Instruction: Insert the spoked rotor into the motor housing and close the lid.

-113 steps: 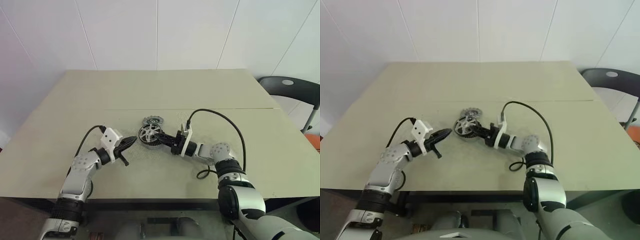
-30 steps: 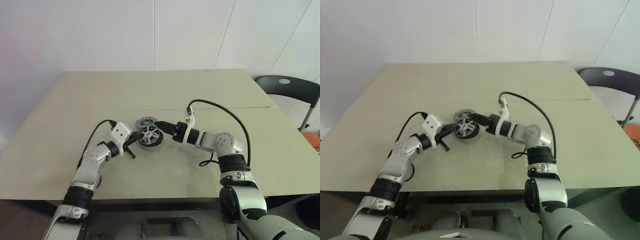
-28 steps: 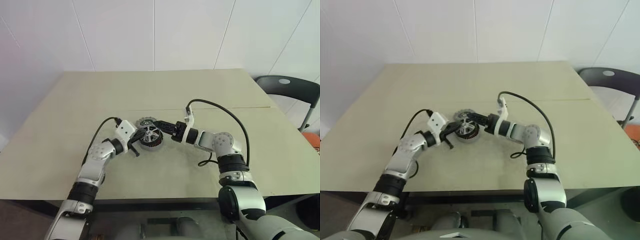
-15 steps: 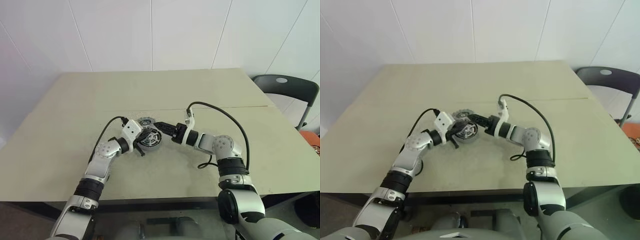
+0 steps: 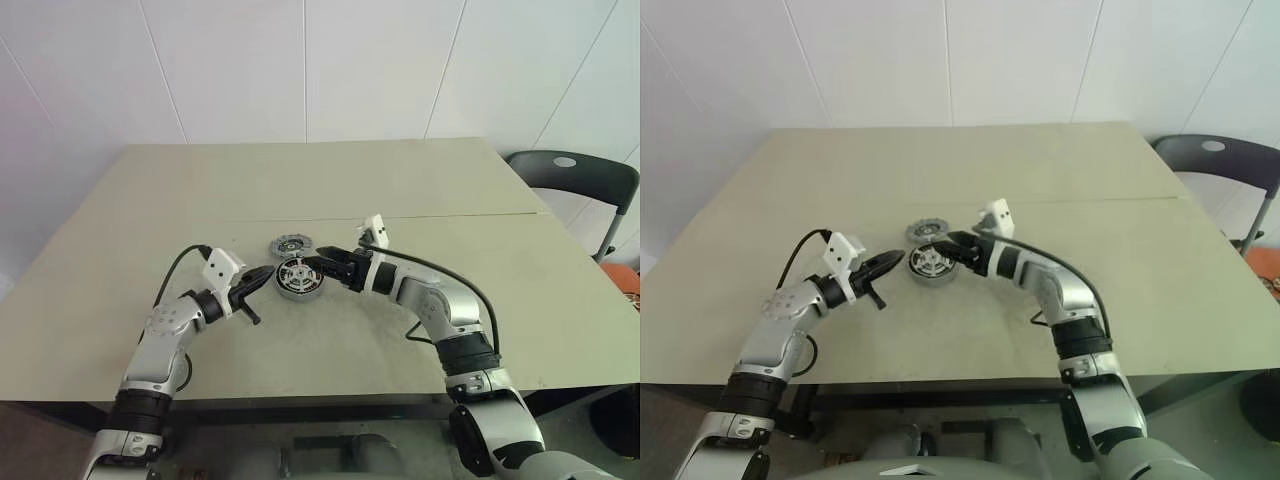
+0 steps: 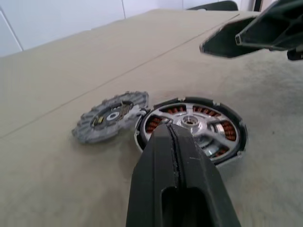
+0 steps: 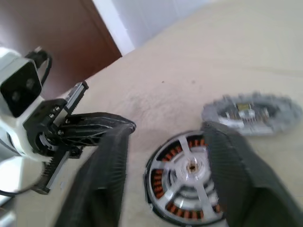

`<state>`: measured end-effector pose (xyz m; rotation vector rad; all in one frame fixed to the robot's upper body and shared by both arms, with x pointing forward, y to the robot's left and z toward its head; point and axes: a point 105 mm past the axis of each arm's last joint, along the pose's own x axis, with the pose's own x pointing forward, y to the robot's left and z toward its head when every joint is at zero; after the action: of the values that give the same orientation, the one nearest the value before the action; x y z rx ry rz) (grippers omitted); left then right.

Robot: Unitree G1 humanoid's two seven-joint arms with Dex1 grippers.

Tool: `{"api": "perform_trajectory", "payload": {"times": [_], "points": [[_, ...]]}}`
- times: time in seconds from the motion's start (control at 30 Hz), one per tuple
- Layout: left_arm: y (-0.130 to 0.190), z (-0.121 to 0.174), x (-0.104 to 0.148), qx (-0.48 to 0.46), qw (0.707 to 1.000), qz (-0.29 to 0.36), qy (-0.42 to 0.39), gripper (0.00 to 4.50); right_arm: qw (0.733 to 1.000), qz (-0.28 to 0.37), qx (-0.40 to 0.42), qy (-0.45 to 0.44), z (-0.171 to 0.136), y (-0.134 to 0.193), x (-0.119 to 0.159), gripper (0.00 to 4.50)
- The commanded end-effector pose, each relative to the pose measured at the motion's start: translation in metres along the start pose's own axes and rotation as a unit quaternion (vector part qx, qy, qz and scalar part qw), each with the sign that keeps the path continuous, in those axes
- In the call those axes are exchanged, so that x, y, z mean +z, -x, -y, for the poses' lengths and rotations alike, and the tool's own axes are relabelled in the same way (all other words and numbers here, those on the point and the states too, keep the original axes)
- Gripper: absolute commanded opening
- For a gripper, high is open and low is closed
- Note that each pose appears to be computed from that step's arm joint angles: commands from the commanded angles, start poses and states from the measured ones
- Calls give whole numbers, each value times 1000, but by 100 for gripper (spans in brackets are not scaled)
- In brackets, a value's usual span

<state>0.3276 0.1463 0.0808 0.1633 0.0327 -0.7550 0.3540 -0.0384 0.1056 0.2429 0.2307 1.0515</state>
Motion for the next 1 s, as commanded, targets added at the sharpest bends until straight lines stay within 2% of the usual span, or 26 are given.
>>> {"api": "perform_trajectory", "payload": {"times": [0.03, 0.13, 0.17, 0.37, 0.57, 0.7, 0.77, 0.87, 1.0], "points": [[3, -6, 19, 10, 999, 29, -16, 0, 998, 15, 15, 67, -12, -11, 12, 126], [5, -6, 21, 10, 999, 32, -18, 0, 994, -12, -4, 110, -6, -18, 2, 23], [6, -5, 21, 8, 999, 33, -18, 0, 992, -23, -12, 125, -4, -20, -2, 4], [13, -3, 25, -2, 999, 36, -11, 0, 986, -86, -69, 127, 17, -27, -28, 4], [12, -1, 23, -1, 999, 33, -8, 0, 982, -102, -85, 132, 19, -36, -34, 4], [10, 0, 21, -3, 999, 32, -6, 0, 983, -85, -94, 131, 21, -38, -29, 4], [9, 0, 21, -3, 999, 31, -5, 0, 983, -99, -86, 130, 20, -37, -34, 4], [8, 1, 20, -4, 1000, 30, -5, 0, 970, -196, 1, 142, -3, -30, -77, 4], [6, 2, 20, -4, 1000, 30, -4, 0, 973, -185, -12, 140, -2, -32, -75, 4]]}}
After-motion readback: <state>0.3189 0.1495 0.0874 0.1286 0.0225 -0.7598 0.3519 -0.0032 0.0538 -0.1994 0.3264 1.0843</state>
